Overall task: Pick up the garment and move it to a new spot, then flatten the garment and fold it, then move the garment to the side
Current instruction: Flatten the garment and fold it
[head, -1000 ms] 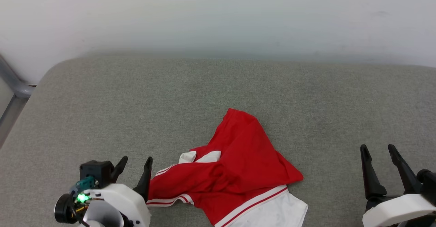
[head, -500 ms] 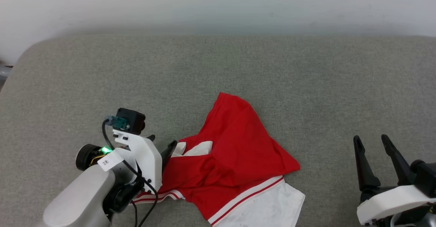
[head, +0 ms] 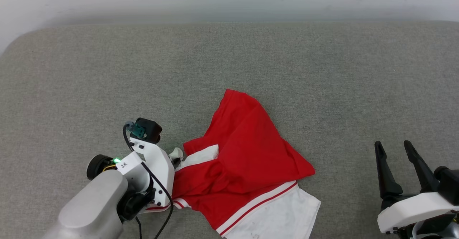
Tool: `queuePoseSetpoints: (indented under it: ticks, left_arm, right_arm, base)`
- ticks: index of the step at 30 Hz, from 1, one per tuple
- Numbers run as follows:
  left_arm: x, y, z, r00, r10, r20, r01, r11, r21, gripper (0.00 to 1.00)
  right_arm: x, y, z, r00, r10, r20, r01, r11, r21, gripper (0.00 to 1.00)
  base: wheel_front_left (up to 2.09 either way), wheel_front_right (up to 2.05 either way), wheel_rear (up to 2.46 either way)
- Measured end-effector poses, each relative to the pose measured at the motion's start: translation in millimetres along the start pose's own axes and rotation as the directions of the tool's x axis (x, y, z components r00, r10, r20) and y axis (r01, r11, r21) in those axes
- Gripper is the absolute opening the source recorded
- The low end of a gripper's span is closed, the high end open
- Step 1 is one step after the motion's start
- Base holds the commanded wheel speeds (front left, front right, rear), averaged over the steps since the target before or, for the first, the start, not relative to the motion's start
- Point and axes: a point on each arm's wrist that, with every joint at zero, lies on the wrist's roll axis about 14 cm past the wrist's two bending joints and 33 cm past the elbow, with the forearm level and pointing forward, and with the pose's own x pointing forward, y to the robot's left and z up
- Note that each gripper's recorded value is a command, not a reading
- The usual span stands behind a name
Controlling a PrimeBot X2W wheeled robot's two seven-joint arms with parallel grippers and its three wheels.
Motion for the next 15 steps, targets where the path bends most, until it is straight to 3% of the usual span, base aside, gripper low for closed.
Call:
queuePoseSetpoints:
  ticks: [5, 6, 8, 9, 10, 15]
  left_arm:
    - [-6.7, 5.8, 22.2, 0.986, 0.045, 0.162, -0.049, 0.999, 0.016, 0.0]
    - [-24.5, 28.0, 47.3, 0.942, 0.134, 0.307, -0.131, 0.991, -0.03, 0.0]
    - [-37.3, 44.0, 53.1, 0.909, 0.194, 0.369, -0.175, 0.981, -0.085, 0.0]
    - [-43.4, 52.5, 51.4, 0.893, 0.228, 0.388, -0.198, 0.973, -0.116, 0.0]
    - [-58.2, 77.0, 31.2, 0.864, 0.324, 0.386, -0.256, 0.942, -0.217, 0.0]
    - [-69.6, 94.4, -22.3, 0.86, 0.417, 0.295, -0.303, 0.881, -0.363, 0.0]
  right_arm:
    - [2.4, 1.4, 1.6, 1.0, 0.005, 0.005, -0.005, 1.0, 0.0, 1.0]
    - [2.4, 3.6, 4.3, 1.0, 0.011, 0.012, -0.011, 1.0, 0.001, 1.0]
    - [1.8, 5.1, 6.1, 1.0, 0.016, 0.017, -0.016, 1.0, 0.0, 1.0]
    - [1.1, 5.5, 6.9, 1.0, 0.017, 0.02, -0.017, 1.0, -0.001, 1.0]
    - [-0.9, 6.4, 7.6, 1.0, 0.02, 0.021, -0.02, 1.0, -0.001, 1.0]
    - [-5.6, 7.8, 3.3, 1.0, 0.024, 0.008, -0.024, 1.0, 0.002, 1.0]
  base:
    - [0.0, 0.0, 0.0]
    - [0.0, 0.0, 0.0]
    - [0.0, 0.0, 0.0]
    - [0.0, 0.0, 0.0]
    - [0.0, 0.0, 0.0]
    - [0.0, 0.0, 0.0]
